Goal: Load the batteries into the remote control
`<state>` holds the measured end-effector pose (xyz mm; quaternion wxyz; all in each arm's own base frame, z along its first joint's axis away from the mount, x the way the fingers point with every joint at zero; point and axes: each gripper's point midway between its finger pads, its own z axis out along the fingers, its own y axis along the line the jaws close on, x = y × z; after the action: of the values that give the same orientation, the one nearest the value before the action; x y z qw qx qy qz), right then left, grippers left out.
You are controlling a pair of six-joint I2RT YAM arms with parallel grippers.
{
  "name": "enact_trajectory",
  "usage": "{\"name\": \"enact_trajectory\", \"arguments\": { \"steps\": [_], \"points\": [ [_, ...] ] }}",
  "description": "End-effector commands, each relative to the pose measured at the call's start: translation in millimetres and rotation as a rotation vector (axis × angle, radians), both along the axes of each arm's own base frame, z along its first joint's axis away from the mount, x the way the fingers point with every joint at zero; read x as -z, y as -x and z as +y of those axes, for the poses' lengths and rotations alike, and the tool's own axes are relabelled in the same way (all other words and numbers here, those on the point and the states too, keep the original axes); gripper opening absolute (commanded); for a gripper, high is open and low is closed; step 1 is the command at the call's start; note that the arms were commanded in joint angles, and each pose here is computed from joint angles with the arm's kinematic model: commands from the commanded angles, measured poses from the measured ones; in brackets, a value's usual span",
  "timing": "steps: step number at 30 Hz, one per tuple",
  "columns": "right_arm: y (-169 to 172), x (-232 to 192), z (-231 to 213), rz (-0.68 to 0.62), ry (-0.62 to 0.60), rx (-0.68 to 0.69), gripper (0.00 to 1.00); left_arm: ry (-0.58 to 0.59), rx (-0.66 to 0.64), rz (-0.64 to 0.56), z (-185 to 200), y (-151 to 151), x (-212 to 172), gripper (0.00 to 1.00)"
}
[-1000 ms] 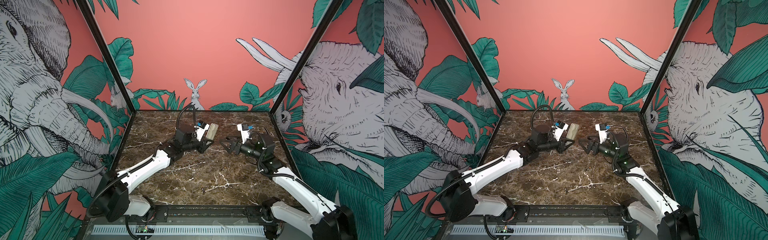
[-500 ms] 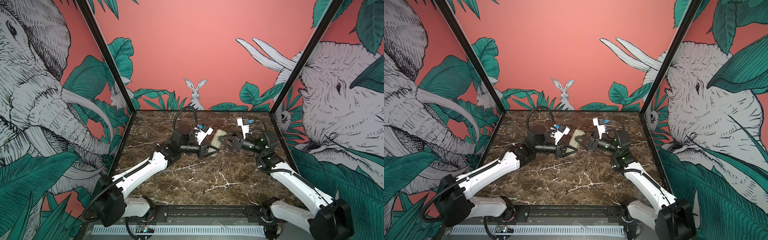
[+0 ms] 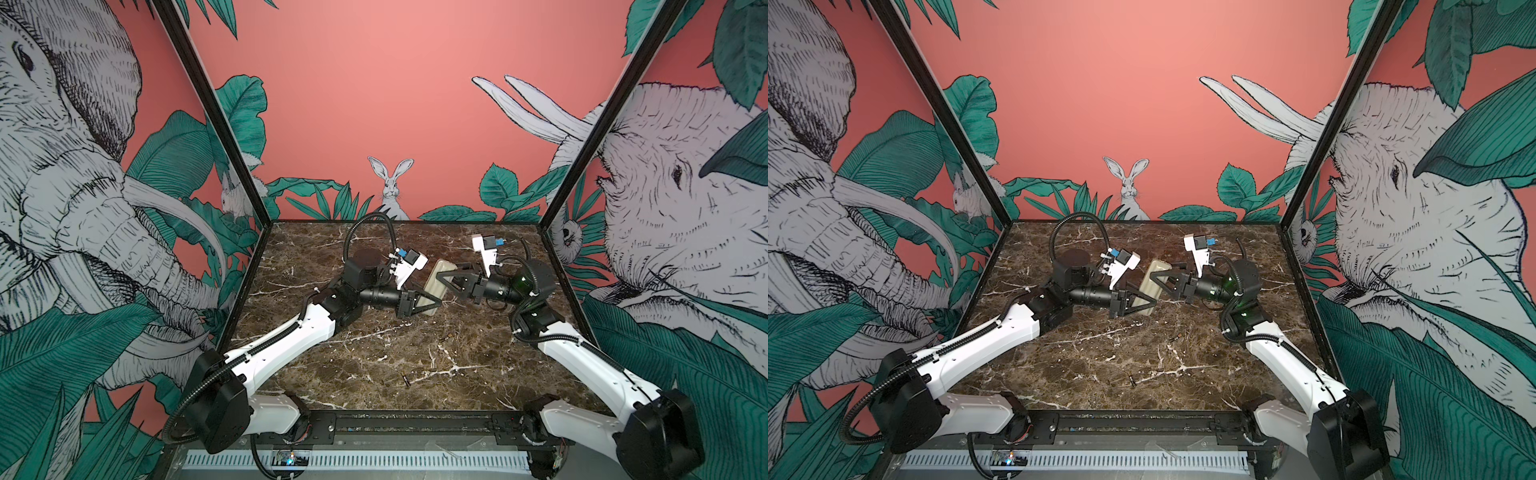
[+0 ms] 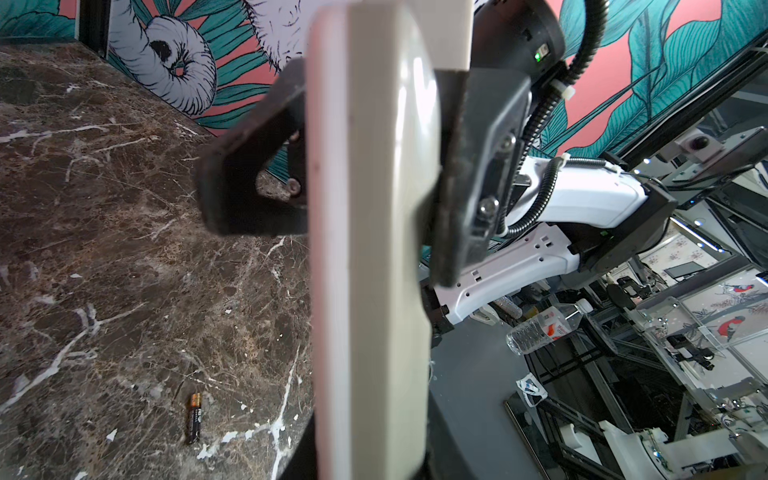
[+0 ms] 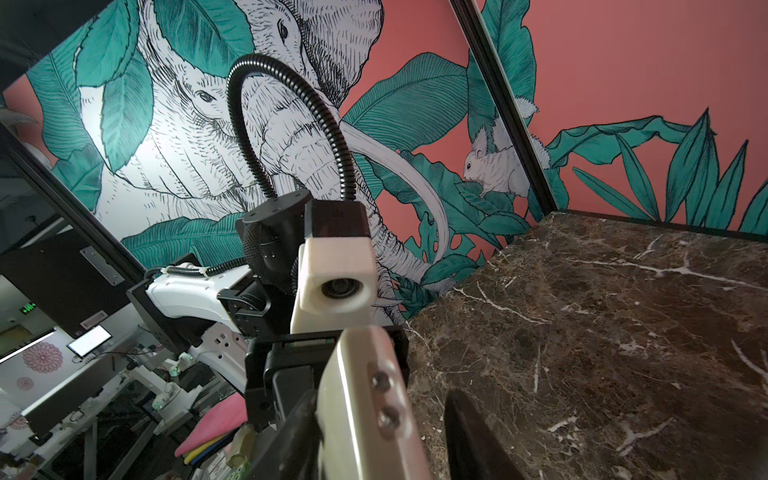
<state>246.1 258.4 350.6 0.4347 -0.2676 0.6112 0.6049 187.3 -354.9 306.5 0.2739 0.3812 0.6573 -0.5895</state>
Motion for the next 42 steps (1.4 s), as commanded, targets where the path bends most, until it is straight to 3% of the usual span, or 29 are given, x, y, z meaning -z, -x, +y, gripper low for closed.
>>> {"name": "enact_trajectory", "arguments": {
  "steps": [1,10,12,17,21,23,30,36,42],
  "points": [
    [3,-13,-1,-0.067,-0.031,-0.015,0.38,0.045,0.026,-0.036,3,5,-15,0.08],
    [3,-12,0,-0.068,-0.029,-0.023,0.16,0.043,0.030,-0.033,1,3,-14,0.08],
    [3,-12,0,-0.069,-0.027,-0.025,0.12,0.044,0.031,-0.034,1,3,-15,0.12],
    [1,-6,2,-0.057,0.003,-0.024,0.05,0.028,0.018,-0.040,2,1,-12,0.45],
    [-2,6,3,-0.021,0.078,-0.019,0.00,-0.046,-0.040,-0.072,9,-3,-1,0.74],
    [-5,11,2,-0.003,0.115,-0.004,0.00,-0.100,-0.093,-0.101,15,-9,5,0.83],
    [-19,26,4,0.148,0.121,-0.011,0.00,-0.339,-0.302,-0.279,53,-32,33,0.86],
    [-10,35,1,0.235,0.127,-0.071,0.00,-0.393,-0.302,-0.596,67,-9,25,0.86],
    [-6,58,5,0.290,0.182,-0.128,0.00,-0.510,-0.277,-0.864,63,-6,29,0.86]
  ]
}}
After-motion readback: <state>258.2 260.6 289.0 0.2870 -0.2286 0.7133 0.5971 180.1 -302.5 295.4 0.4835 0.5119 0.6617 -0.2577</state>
